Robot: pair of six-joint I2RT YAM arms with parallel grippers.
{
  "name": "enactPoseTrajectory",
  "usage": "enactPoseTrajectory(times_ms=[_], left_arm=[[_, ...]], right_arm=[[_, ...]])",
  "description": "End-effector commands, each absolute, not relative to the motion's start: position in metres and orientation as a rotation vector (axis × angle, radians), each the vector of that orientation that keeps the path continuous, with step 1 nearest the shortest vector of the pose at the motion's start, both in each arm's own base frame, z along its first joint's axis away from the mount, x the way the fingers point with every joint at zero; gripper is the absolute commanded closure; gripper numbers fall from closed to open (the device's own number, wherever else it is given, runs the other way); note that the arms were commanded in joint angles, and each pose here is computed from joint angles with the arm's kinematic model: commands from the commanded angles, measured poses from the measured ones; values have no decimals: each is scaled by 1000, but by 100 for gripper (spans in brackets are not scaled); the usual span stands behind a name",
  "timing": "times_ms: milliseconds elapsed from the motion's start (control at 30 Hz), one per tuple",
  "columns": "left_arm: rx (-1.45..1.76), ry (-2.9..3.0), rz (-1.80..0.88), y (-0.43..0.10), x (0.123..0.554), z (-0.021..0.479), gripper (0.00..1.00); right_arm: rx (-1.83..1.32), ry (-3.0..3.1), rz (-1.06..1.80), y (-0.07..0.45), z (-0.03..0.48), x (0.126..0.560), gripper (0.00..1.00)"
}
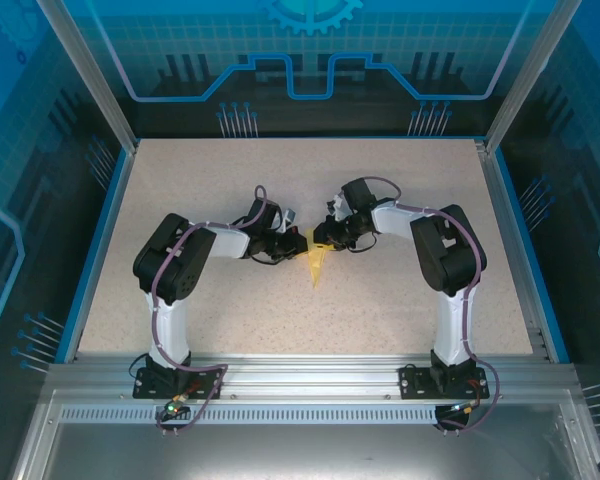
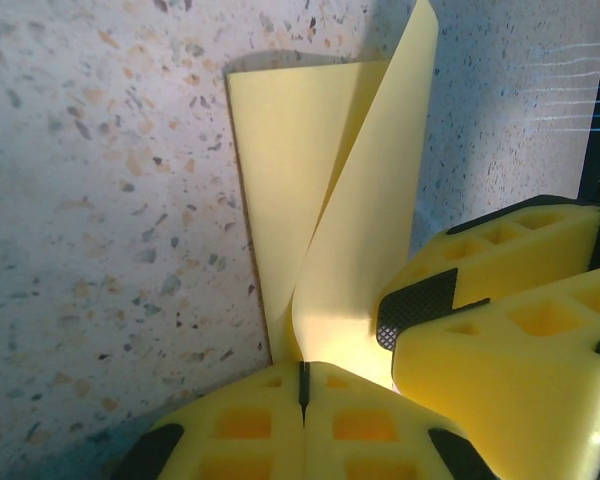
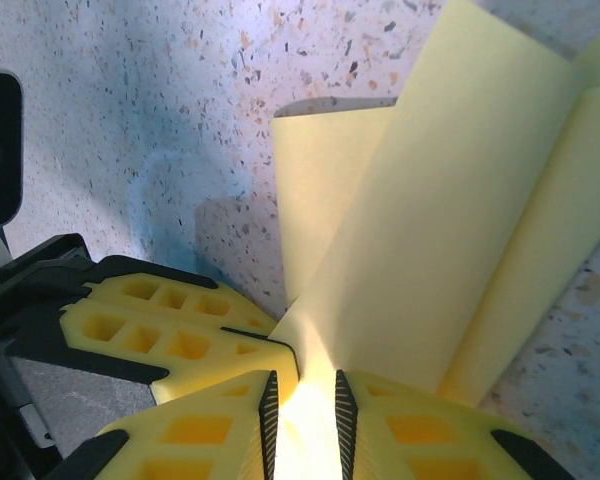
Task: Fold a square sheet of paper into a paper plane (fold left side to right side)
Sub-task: Fold the wing for the fifth time at the center of the table.
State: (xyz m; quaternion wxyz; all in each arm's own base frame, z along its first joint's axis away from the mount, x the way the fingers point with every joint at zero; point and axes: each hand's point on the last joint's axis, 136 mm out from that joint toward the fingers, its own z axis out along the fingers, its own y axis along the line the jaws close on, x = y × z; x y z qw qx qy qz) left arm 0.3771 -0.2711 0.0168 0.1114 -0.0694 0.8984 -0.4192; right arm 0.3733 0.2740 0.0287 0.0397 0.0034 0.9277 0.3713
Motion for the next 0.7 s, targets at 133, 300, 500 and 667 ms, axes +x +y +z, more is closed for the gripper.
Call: enactPoseTrajectory(times_ms=[133,300,500,667], left_arm=[[-280,2697,-1110,-253,384,-12,100],[-278,2697,-1112,-254,384,-11,100],[-268,2684,-1138,-256,384,-8,100],[-245,2639,-1168,-257,384,13,87]], right_arm=[[1,2895,1072,273,16,369,75],[12,2918,1045,270,9,367,75],[53,2982,962,259,-5,359,74],[101,3023,923,249,-16,351,74]])
